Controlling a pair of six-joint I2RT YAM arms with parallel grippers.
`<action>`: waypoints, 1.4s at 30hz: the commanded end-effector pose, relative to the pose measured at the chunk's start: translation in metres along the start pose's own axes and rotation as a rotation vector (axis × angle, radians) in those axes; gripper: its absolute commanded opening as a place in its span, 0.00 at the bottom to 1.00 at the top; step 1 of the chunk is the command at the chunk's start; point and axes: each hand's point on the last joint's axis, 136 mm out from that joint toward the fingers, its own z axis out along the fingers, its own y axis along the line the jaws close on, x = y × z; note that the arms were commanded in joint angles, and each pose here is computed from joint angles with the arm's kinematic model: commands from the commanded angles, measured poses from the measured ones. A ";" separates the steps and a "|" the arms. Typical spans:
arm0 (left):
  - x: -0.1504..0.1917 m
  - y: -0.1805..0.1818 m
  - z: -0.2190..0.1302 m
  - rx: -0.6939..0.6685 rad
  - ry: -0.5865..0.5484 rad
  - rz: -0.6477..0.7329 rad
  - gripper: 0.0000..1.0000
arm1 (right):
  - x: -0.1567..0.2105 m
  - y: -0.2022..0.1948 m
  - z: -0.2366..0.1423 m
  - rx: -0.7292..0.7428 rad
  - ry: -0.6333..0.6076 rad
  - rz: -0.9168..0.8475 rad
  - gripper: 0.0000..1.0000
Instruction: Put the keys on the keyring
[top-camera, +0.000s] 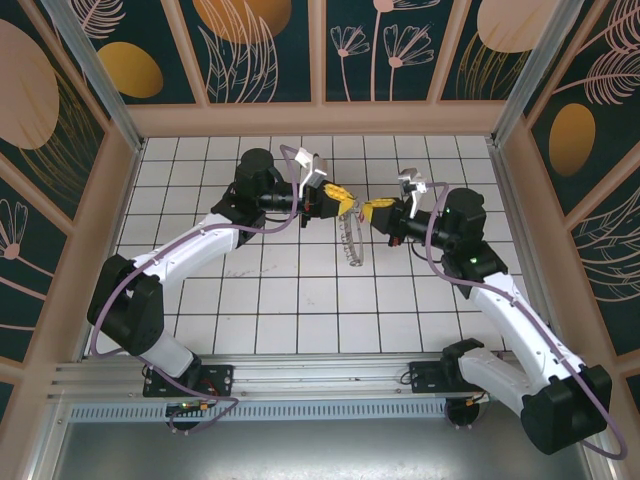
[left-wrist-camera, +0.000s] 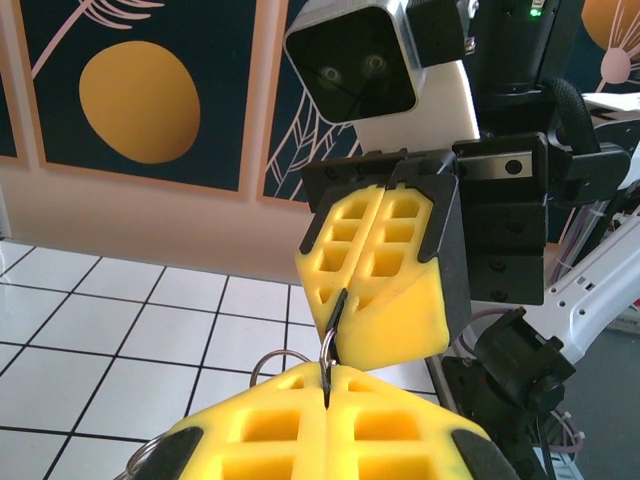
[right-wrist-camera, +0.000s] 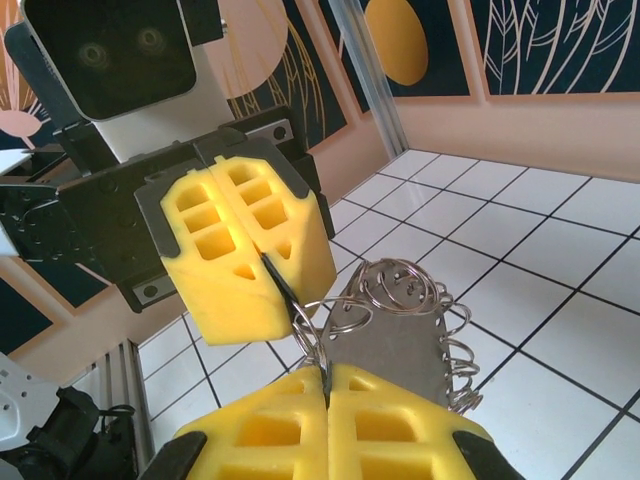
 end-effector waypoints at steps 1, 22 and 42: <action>-0.030 -0.015 -0.002 0.028 -0.076 0.103 0.00 | 0.012 0.004 0.000 -0.052 0.013 0.045 0.00; -0.031 -0.013 -0.001 0.030 -0.089 0.095 0.00 | -0.002 -0.003 -0.017 -0.071 -0.065 0.087 0.38; -0.032 -0.014 -0.001 0.033 -0.093 0.092 0.00 | -0.022 0.010 0.004 -0.190 -0.111 0.035 0.37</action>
